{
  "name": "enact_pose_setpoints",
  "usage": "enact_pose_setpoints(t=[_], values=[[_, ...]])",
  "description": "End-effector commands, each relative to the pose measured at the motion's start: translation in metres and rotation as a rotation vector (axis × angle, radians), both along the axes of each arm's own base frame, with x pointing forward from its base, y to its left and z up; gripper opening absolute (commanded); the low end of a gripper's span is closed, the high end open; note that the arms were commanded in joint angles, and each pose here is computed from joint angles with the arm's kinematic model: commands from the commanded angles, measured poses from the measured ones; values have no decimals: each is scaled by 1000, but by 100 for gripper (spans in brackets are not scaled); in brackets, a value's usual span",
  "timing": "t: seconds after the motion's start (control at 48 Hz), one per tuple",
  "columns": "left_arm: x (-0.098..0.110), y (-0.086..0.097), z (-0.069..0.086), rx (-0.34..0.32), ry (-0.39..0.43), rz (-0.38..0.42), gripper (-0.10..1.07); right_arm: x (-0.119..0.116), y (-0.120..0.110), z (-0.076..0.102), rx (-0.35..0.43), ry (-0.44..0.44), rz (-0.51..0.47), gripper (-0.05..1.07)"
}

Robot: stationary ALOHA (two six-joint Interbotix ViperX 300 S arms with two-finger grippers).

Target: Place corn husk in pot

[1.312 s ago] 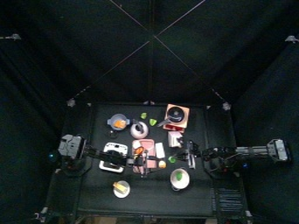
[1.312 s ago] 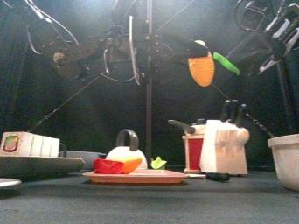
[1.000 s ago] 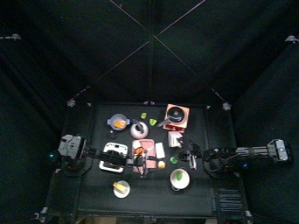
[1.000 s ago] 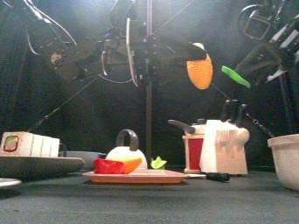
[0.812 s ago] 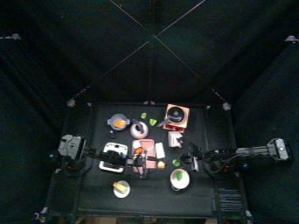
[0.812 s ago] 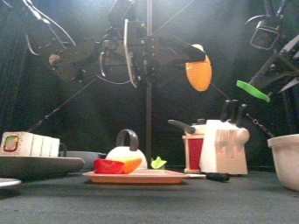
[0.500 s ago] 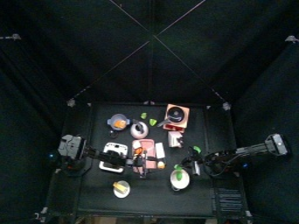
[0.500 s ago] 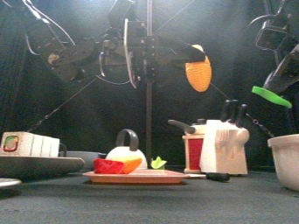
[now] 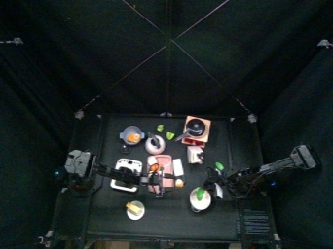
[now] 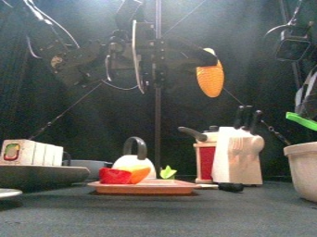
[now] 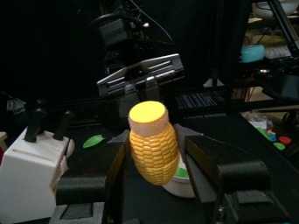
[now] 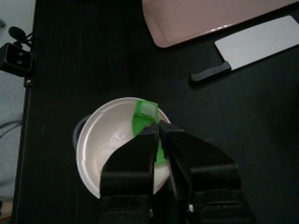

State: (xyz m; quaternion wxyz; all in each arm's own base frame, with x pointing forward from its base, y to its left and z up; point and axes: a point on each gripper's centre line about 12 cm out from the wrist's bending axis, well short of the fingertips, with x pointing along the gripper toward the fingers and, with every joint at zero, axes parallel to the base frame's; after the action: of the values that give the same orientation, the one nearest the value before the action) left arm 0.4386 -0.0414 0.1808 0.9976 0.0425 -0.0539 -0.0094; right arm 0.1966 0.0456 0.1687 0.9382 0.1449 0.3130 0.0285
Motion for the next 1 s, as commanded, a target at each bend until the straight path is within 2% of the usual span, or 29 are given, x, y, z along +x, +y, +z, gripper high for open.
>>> enact_pose_setpoints(t=[0.0, 0.271, 0.979], values=[[0, 2, 18, -4, -50, 5, 67, 4, 3, 7, 4, -20, 11, 56], [0, 2, 18, -5, -52, 5, 67, 4, 3, 7, -6, -23, 17, 68], [-1, 2, 16, -5, -46, 5, 67, 4, 0, 5, -25, -5, -5, 69]])
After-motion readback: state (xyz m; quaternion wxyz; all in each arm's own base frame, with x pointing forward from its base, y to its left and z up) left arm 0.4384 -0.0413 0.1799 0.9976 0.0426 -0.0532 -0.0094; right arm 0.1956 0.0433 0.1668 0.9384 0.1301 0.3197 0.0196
